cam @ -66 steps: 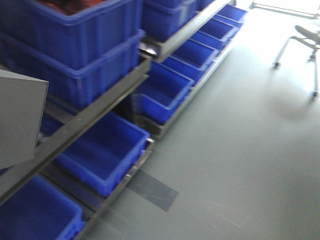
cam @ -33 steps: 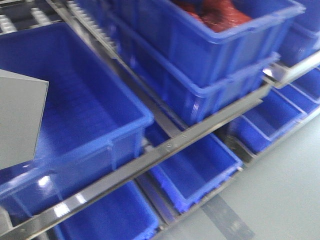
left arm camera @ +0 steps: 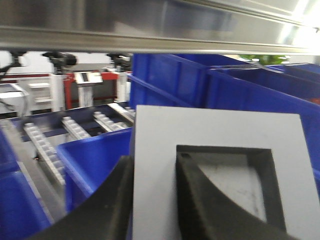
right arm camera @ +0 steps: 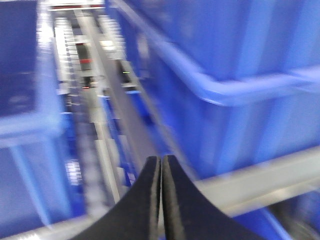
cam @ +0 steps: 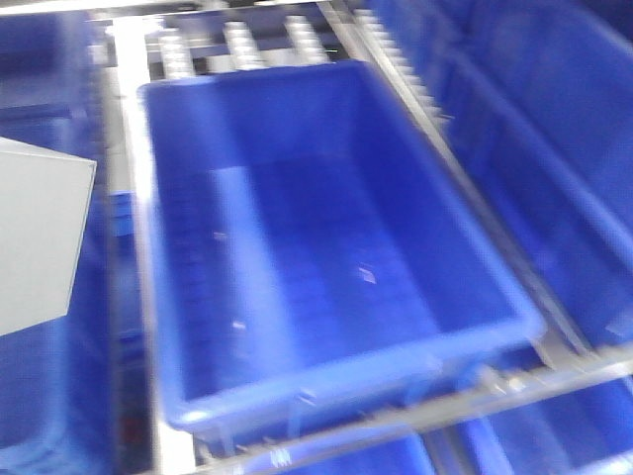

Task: Sort gray base to blue bin
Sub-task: 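Drive along the aisle to the shelf of blue bins, then stop the base in front of the empty blue bins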

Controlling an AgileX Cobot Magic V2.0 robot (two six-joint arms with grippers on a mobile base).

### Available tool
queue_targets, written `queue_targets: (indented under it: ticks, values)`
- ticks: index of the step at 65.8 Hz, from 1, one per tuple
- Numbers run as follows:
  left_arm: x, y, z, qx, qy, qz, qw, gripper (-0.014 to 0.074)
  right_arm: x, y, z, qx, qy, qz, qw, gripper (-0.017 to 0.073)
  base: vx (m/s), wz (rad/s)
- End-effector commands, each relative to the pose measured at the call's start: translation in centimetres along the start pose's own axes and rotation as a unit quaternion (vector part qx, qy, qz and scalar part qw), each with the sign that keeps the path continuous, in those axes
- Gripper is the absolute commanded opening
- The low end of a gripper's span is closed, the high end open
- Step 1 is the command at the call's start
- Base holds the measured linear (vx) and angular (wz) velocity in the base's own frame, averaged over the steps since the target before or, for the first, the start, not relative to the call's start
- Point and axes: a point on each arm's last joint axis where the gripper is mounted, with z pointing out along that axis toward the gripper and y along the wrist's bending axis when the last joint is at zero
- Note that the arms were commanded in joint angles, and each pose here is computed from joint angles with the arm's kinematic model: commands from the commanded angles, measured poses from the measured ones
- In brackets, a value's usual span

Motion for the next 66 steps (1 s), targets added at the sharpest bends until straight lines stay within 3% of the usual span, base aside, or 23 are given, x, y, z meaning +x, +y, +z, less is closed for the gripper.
queue_targets:
  ticks: [1, 29, 66]
  values:
    - [-1.86, -0.37, -0.16, 0.016, -0.064, -0.006, 0.998, -0.0006, -0.52, -0.02, 0.10, 0.002, -0.028, -0.009, 1.000, -0.0005, 0.15, 0.57]
    - [-1.86, -0.37, -0.16, 0.016, -0.064, -0.006, 0.998, -0.0006, -0.52, -0.02, 0.10, 0.002, -0.028, -0.009, 1.000, -0.0005, 0.11, 0.42]
    - [-1.86, -0.37, -0.16, 0.016, -0.064, -0.006, 0.998, -0.0006, -0.52, -0.02, 0.10, 0.002, -0.028, -0.009, 1.000, -0.0005, 0.04, 0.14]
